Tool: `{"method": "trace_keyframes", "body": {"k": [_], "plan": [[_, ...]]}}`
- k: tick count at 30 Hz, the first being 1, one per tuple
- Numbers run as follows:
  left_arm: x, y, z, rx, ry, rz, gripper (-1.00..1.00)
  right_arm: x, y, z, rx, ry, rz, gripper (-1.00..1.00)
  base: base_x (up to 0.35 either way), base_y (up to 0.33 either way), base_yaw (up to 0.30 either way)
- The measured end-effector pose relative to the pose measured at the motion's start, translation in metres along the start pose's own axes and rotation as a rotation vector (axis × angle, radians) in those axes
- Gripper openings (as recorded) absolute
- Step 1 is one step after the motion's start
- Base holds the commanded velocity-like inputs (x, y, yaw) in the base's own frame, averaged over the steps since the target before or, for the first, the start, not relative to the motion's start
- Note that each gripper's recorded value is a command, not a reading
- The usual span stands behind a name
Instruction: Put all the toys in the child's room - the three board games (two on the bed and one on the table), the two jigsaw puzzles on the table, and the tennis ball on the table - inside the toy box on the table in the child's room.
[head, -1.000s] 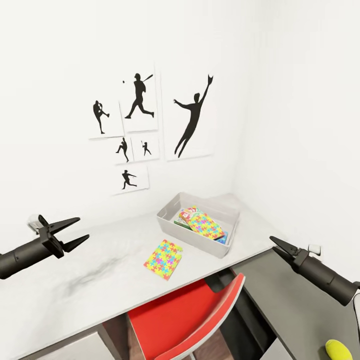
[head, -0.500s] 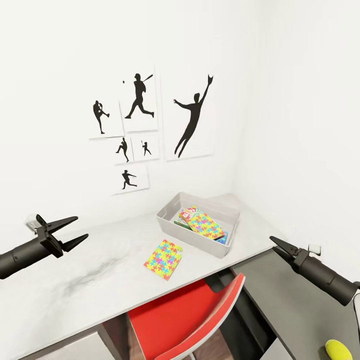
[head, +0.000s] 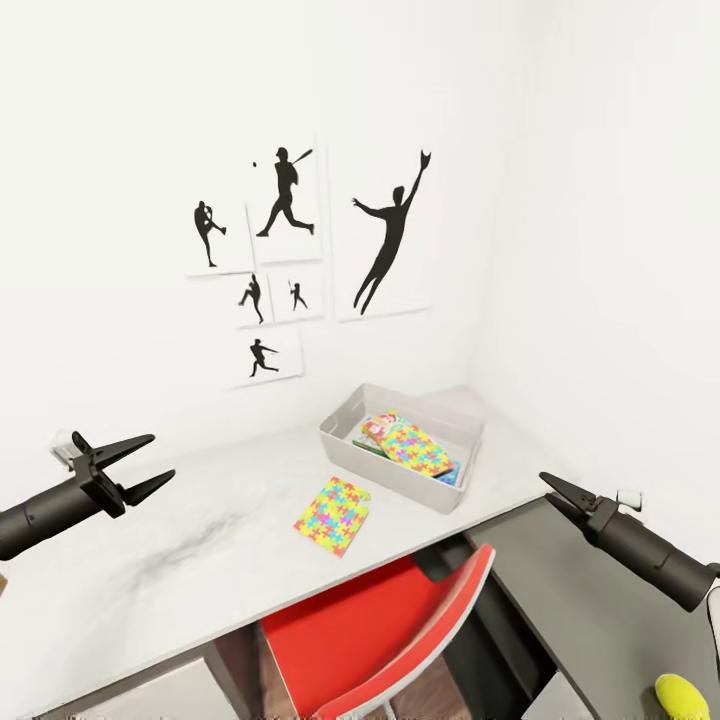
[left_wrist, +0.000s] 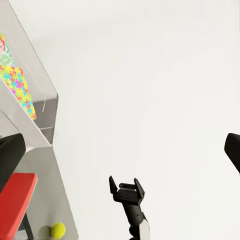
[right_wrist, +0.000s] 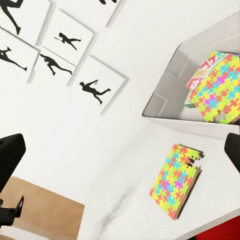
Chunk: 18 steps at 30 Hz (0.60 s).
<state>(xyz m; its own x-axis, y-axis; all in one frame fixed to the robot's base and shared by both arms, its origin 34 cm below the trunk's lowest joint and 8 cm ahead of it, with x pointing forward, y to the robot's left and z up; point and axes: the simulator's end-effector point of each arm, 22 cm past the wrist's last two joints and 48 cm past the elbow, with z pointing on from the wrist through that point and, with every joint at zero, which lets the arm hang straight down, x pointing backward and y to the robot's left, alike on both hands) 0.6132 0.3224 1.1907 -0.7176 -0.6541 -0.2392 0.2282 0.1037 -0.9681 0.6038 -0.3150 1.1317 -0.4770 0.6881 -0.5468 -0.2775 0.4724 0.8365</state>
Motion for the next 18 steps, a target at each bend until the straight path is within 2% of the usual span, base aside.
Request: {"method": "trace_keyframes", "body": {"k": [9, 18], "plan": [[-0.0001, 0.0027, 0.0002, -0.003, 0.0, -0.004, 1.0, 0.0006, -0.0016, 0.0006, 0.004, 0.002, 0.001, 1.0, -0.17, 0.212, 0.199], [0.0004, 0.007, 0.001, -0.009, 0.001, -0.01, 1.0, 0.0028, -0.0066, 0.002, 0.018, 0.007, 0.003, 1.0, -0.039, 0.204, 0.237]]}}
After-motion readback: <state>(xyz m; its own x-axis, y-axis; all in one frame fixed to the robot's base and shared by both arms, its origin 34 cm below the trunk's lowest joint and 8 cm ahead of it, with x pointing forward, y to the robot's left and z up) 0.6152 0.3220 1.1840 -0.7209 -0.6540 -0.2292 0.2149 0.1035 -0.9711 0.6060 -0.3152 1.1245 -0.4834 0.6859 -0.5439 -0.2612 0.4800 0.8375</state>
